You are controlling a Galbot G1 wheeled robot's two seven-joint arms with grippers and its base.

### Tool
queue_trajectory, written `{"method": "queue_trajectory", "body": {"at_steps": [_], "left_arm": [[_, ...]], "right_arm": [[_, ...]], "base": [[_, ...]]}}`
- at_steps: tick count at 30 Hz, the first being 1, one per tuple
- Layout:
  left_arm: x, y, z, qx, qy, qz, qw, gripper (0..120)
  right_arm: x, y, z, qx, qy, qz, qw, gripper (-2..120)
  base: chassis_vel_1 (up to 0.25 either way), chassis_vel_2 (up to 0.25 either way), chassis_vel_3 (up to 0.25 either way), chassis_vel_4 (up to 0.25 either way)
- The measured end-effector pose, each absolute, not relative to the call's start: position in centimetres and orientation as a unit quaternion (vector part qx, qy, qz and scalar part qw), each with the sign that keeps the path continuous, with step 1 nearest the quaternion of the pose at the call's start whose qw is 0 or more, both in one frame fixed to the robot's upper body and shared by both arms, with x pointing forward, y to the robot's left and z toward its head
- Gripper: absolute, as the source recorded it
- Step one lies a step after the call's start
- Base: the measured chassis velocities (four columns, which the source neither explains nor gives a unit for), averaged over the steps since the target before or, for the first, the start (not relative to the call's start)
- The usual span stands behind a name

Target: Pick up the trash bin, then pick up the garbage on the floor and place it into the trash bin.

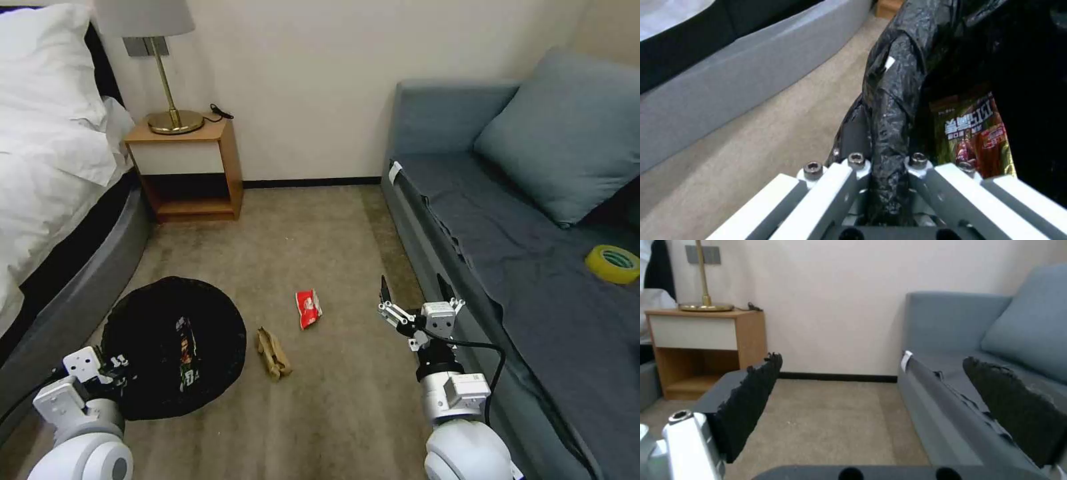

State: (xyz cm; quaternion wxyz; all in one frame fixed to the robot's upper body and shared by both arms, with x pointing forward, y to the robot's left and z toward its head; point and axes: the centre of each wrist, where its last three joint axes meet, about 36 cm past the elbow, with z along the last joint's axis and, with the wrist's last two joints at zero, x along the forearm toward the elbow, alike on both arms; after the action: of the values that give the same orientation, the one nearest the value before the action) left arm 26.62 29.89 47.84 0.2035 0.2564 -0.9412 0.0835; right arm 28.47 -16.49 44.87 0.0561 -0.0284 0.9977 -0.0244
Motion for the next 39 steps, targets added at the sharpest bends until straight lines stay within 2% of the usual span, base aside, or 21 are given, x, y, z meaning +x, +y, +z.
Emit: {"method": "queue_trajectory", "body": {"at_steps": [9,19,21,25,27,28,31,37,39], "left_arm": [[26.6,29.9,47.8,0.257,-0.941,0.083,0.204,2],[26.5,30.7,47.8,0.267,-0.939,0.081,0.202,2],[26.5,31.0,47.7,0.271,-0.938,0.081,0.201,2],[26.4,31.2,47.6,0.274,-0.937,0.081,0.202,2],[26.5,31.3,47.4,0.278,-0.935,0.081,0.205,2],[26.5,31.3,47.4,0.278,-0.935,0.081,0.205,2],[26.5,31.4,47.1,0.282,-0.934,0.078,0.207,2],[26.6,32.3,46.5,0.289,-0.932,0.07,0.208,2],[26.6,32.7,46.3,0.292,-0.931,0.067,0.209,2]], "right_arm": [[29.0,-16.5,44.9,-0.038,0.997,-0.027,0.062,100],[32.8,-16.4,44.8,-0.079,0.995,-0.031,0.055,100],[35.4,-15.9,44.8,-0.095,0.995,-0.032,0.024,100],[37.3,-14.9,44.7,-0.116,0.992,-0.028,-0.04,100],[39.3,-13.8,44.2,-0.141,0.98,-0.05,-0.128,100],[39.3,-13.8,44.2,-0.141,0.98,-0.05,-0.128,100],[41.8,-12.8,43.6,-0.162,0.96,-0.07,-0.219,100],[45.4,-11.3,41.7,-0.178,0.934,-0.095,-0.296,100],[46.8,-9.6,39.6,-0.184,0.921,-0.107,-0.326,100]], "base": [[-0.16,0.167,0.16,-0.152],[-0.043,0.052,0.05,-0.054],[0.0,0.0,0.0,0.0],[0.0,0.0,0.0,0.0],[0.0,0.0,0.0,0.0],[0.0,0.0,0.0,0.0],[0.0,0.0,0.0,0.0],[0.0,0.0,0.0,0.0],[0.0,0.0,0.0,0.0]]}}
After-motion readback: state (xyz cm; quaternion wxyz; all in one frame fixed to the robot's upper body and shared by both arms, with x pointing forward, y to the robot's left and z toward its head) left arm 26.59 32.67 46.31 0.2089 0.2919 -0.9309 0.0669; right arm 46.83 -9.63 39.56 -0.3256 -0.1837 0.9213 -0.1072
